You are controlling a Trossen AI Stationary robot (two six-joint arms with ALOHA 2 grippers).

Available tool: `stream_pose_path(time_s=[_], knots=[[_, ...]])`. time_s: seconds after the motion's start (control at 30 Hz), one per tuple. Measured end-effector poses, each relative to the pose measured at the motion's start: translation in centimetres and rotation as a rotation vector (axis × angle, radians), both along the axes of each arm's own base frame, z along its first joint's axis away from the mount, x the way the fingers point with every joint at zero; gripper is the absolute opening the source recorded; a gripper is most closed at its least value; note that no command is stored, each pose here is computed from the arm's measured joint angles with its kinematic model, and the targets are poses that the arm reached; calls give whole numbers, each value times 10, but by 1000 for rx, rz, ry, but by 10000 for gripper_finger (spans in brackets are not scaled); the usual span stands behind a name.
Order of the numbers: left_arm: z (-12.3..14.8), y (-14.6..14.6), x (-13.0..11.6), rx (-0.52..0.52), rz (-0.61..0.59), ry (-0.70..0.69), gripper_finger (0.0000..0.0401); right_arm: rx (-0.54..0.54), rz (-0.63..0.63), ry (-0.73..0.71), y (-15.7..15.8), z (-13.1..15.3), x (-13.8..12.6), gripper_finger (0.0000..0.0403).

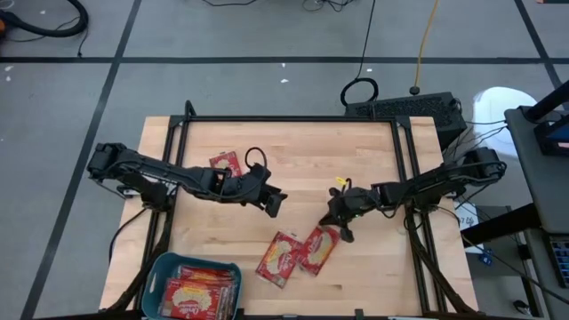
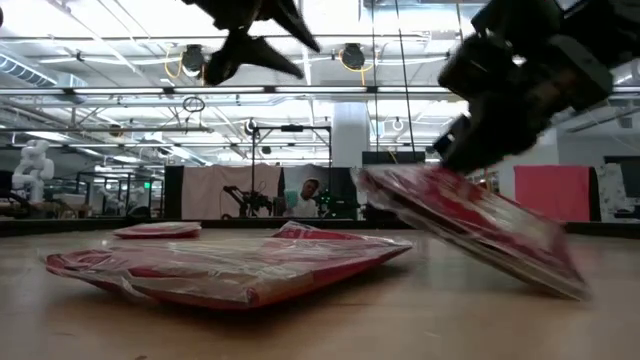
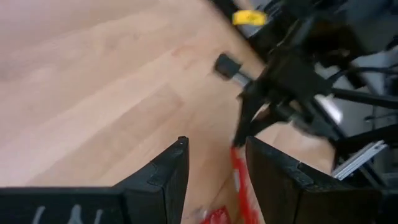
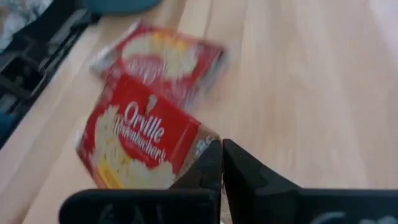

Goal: Sort popcorn bags into baskets
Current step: Put the popcorn sachet into the bin

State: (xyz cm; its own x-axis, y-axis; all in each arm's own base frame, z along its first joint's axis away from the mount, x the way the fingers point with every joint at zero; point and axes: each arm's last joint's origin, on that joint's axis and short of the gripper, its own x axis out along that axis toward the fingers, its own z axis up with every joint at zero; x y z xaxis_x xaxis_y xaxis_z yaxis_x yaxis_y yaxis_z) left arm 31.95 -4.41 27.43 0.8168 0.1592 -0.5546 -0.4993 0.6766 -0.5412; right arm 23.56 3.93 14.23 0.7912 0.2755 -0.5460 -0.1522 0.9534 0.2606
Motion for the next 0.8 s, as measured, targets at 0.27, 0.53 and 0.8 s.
stream_pose_path(time_s=[0.27, 0.53, 0.8], knots=[[-23, -3, 24, 26, -29, -16, 193, -44, -43, -113, -9, 28, 22, 0], [-41, -7, 44, -39, 0, -91, 255, -43, -92, -156, -20, 41, 31, 0], [-49, -9, 49, -2, -14, -78, 269, -45, -114, -170, -27, 45, 34, 0]])
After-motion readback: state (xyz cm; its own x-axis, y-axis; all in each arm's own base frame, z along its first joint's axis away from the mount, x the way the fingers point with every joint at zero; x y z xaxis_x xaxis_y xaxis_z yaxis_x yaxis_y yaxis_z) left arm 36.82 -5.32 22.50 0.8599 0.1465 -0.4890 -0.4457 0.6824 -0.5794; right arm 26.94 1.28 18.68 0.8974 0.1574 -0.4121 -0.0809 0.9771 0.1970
